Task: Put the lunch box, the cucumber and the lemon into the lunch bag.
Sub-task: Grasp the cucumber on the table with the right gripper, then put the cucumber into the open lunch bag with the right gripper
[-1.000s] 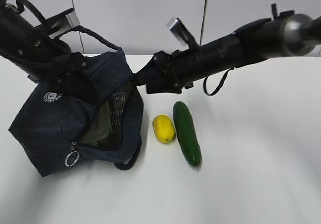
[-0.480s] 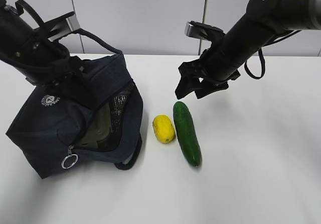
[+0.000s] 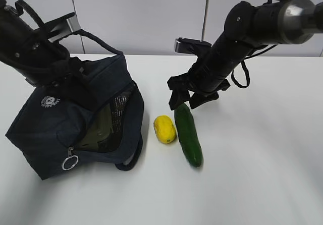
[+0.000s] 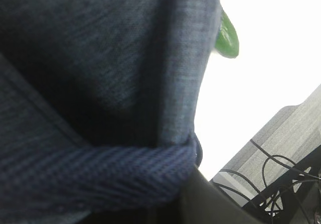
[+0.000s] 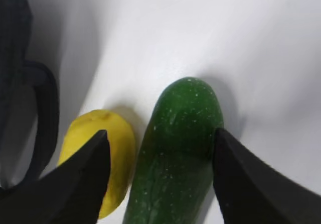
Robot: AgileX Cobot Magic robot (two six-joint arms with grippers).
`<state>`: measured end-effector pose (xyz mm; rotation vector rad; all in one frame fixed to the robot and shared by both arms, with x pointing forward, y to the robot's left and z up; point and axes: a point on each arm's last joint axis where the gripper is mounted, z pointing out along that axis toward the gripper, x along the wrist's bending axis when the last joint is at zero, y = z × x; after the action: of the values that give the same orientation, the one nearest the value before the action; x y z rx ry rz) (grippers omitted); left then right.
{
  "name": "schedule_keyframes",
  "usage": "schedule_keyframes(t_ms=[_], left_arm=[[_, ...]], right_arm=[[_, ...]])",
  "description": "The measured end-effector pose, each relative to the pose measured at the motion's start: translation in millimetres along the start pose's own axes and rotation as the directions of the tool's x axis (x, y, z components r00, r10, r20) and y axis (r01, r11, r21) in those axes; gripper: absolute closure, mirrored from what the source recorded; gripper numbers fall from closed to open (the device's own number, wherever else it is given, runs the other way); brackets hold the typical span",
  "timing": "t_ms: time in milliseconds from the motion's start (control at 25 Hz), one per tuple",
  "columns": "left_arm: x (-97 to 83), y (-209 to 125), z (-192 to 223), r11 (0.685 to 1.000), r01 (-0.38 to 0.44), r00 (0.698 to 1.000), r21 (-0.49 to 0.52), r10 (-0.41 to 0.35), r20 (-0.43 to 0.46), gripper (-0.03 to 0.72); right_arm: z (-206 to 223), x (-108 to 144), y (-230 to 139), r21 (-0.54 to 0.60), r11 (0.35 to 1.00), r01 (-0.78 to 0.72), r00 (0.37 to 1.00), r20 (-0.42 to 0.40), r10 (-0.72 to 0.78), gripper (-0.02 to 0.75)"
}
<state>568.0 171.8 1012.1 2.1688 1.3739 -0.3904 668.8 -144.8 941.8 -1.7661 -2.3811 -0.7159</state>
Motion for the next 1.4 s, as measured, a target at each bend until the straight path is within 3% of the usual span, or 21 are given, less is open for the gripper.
schedule_keyframes(t_ms=[520, 760, 1000, 1120, 1280, 1400], left_arm=[[0.3, -1, 0, 1.0, -0.004, 1.0, 0.01, 0.004, -0.003, 0.696], [0.2, -1, 0, 1.0, -0.007, 1.0, 0.012, 0.007, -0.005, 0.696], [0.6, -1, 0, 1.0, -0.009, 1.0, 0.014, 0.009, -0.009, 0.696], [0.5, -1, 0, 1.0, -0.009, 1.0, 0.017, 0.009, -0.008, 0.696], [0.5, -1, 0, 1.0, -0.009, 1.0, 0.017, 0.009, -0.008, 0.696], [0.5, -2, 0, 1.0, -0.01, 1.0, 0.017, 0.011, -0.008, 0.696]], right_arm=[[39, -16, -3, 0.06, 0.996, -0.059, 0.998, 0.021, 0.058, 0.268], [37, -15, 0, 0.061, 0.997, -0.055, 0.998, 0.015, 0.054, 0.387], [13, -1, 17, 0.092, 0.996, -0.009, 0.999, -0.031, 0.012, 0.408], [-1, 7, 22, 0.08, 0.997, 0.015, 0.996, -0.093, -0.007, 0.408], [-13, 21, 23, 0.067, 0.997, 0.046, 0.955, -0.296, -0.024, 0.408], [-17, 29, 23, 0.057, 0.997, 0.054, 0.919, -0.394, -0.027, 0.408]])
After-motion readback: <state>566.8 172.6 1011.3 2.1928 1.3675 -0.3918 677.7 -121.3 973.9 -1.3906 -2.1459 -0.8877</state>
